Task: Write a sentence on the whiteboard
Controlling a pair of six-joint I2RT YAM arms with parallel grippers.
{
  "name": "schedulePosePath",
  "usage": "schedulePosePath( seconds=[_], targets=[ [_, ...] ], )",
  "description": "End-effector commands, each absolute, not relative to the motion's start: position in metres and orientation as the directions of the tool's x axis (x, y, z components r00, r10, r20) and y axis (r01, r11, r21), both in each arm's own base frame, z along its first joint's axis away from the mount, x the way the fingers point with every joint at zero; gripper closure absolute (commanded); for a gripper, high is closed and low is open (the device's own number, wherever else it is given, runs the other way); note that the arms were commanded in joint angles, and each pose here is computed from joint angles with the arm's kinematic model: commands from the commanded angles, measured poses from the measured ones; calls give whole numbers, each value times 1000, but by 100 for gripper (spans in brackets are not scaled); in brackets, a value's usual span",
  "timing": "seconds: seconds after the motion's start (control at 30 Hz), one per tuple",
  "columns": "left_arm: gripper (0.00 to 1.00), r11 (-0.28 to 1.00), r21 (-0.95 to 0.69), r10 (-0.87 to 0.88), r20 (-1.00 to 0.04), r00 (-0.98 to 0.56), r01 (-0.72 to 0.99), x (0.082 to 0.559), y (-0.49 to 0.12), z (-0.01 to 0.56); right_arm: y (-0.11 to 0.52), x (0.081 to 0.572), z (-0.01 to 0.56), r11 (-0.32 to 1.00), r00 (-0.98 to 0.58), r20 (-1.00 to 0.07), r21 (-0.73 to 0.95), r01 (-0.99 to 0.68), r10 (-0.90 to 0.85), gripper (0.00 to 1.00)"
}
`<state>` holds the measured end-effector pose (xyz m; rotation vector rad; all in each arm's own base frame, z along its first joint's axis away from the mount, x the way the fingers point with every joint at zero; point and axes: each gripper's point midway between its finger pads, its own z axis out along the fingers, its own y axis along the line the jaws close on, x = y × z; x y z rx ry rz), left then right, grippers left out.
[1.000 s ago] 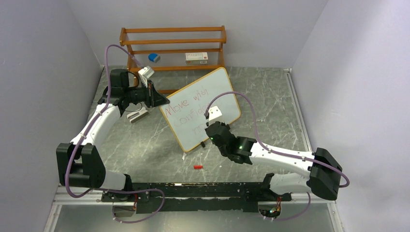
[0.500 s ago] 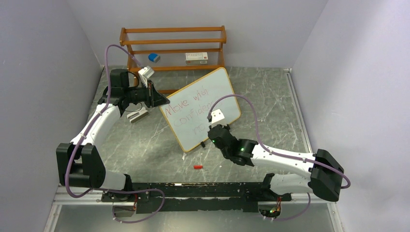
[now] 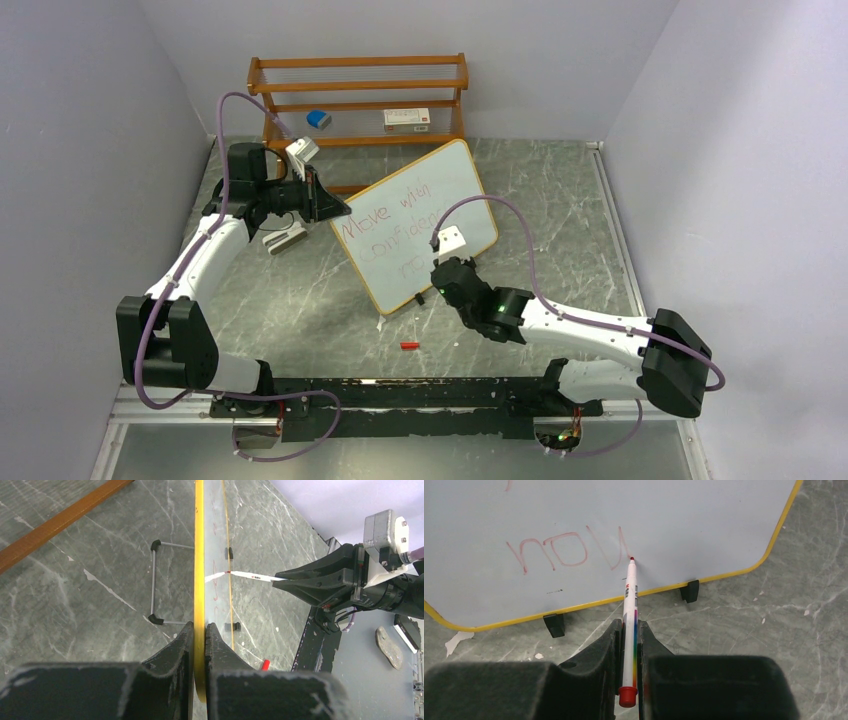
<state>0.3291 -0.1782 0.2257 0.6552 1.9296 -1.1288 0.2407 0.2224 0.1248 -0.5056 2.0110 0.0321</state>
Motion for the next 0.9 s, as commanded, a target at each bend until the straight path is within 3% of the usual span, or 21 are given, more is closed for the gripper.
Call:
schedulePosePath(
  seconds=[0.0,0.87],
  targets=[
    [95,511,-428,85,-838,-539,746,336,-173,212,218,244,124,923,-399,-861,-179,-342,-315,100],
    [95,504,-430,85,-838,-539,749,336,-174,213,235,274,159,928,-321,-907,-160,-337,-273,100]
  ],
)
